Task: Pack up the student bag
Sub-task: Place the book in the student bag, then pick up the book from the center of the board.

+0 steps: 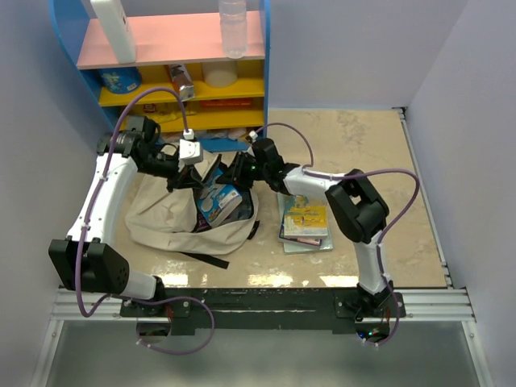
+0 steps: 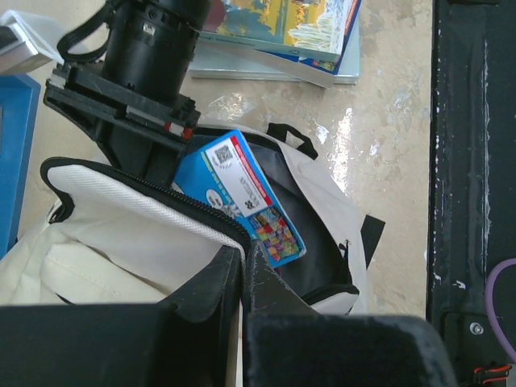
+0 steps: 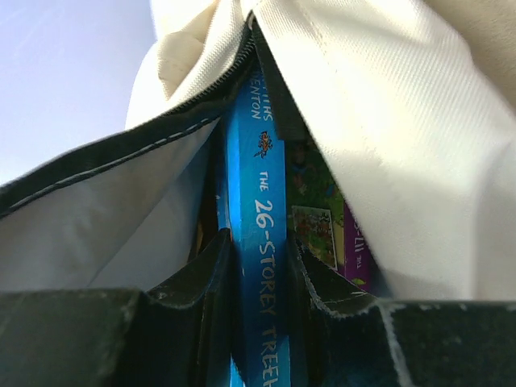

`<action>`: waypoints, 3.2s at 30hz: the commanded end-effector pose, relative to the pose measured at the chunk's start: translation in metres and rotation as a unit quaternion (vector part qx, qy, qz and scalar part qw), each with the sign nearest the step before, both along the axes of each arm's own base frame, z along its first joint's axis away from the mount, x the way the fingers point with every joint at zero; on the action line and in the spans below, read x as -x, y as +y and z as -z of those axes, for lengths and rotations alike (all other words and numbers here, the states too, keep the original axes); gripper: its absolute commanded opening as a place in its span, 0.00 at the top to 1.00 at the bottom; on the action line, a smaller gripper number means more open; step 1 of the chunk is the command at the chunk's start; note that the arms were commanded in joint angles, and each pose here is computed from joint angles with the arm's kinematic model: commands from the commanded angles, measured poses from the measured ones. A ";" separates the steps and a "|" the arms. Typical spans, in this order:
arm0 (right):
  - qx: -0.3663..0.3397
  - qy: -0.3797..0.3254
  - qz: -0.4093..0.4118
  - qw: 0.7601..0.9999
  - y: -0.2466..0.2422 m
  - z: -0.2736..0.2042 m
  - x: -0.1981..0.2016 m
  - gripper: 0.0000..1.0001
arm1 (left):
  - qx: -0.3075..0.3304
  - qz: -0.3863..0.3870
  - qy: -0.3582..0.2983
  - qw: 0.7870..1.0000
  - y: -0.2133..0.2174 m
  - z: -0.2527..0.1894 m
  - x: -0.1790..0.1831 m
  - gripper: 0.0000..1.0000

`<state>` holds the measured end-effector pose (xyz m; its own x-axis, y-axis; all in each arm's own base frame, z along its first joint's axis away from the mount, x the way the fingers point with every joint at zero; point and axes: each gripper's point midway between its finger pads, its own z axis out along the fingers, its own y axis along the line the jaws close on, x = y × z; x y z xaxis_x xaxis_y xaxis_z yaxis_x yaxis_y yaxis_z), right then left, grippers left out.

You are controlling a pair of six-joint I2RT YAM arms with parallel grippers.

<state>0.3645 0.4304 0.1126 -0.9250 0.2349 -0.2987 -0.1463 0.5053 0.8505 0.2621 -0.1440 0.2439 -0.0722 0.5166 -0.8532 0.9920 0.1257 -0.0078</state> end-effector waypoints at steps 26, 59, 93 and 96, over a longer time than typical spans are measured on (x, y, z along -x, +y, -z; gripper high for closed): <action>0.236 -0.086 0.084 0.964 -0.052 0.041 0.042 0.90 | 0.031 0.020 -0.015 0.999 -0.010 -0.015 0.008 1.00; 0.177 -0.129 0.035 0.975 -0.008 -0.010 0.046 0.59 | 0.028 0.022 -0.036 0.999 -0.010 -0.025 0.006 1.00; 0.323 -0.062 0.139 0.934 -0.169 0.037 0.050 0.23 | 0.026 0.025 -0.026 0.999 -0.010 -0.015 0.006 1.00; 0.314 -0.066 0.135 0.938 -0.166 0.034 0.050 0.23 | 0.027 0.025 -0.025 0.999 -0.010 -0.016 0.006 1.00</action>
<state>0.3124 0.2702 0.0690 -0.8226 0.1801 -0.5394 -0.0246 0.9363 0.3503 0.2590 -0.1436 0.2443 -0.0737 0.5269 -0.8467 0.9927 0.1198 -0.0119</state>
